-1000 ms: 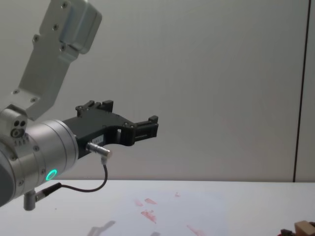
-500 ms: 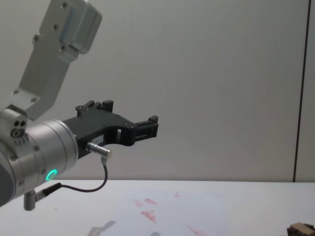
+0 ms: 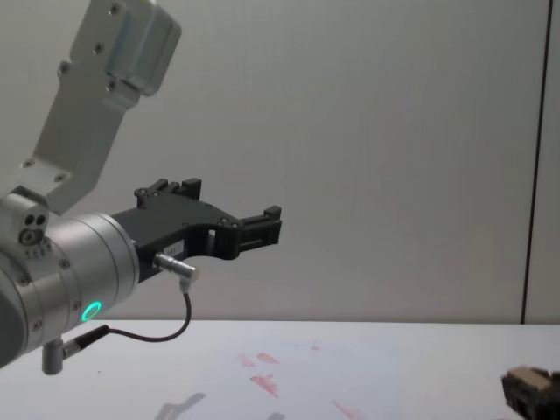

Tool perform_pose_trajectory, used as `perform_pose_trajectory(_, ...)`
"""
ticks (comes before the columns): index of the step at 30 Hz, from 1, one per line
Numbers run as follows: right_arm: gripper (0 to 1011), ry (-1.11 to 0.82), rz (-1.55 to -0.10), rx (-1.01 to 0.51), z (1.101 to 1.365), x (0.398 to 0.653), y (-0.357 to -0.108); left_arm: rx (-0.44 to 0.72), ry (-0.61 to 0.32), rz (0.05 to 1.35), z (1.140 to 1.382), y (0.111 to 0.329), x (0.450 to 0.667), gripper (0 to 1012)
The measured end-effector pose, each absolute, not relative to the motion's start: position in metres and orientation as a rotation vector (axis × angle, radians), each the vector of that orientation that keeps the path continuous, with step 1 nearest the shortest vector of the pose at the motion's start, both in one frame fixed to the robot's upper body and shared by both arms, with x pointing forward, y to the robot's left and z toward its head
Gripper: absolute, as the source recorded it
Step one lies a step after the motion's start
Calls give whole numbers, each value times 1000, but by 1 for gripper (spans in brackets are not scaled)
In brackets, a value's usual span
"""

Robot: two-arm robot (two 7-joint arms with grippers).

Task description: Use the one hand to pick up the stamp and affix it onto the A4 paper.

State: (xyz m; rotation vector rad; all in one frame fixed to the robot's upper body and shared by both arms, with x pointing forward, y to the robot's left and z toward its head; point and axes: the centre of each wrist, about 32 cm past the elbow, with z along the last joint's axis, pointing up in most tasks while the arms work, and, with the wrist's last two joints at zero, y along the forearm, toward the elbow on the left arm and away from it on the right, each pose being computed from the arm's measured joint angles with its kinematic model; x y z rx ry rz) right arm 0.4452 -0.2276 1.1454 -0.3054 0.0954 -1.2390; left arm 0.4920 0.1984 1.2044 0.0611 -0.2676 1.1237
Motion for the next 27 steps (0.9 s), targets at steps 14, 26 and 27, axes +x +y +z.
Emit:
perform_pose_trajectory(14,221,-19,-1111,-205,1168,454,-220,61,-268,1124,1204,198,492,1003)
perform_pose_trajectory(26,221,-44,-936,-175,1175,471,-199,61,-268,1124,1204,198,492,1003)
perform_pose_trajectory(27,221,-43,-925,-176,1175,472,-198,61,-268,1124,1204,198,492,1003)
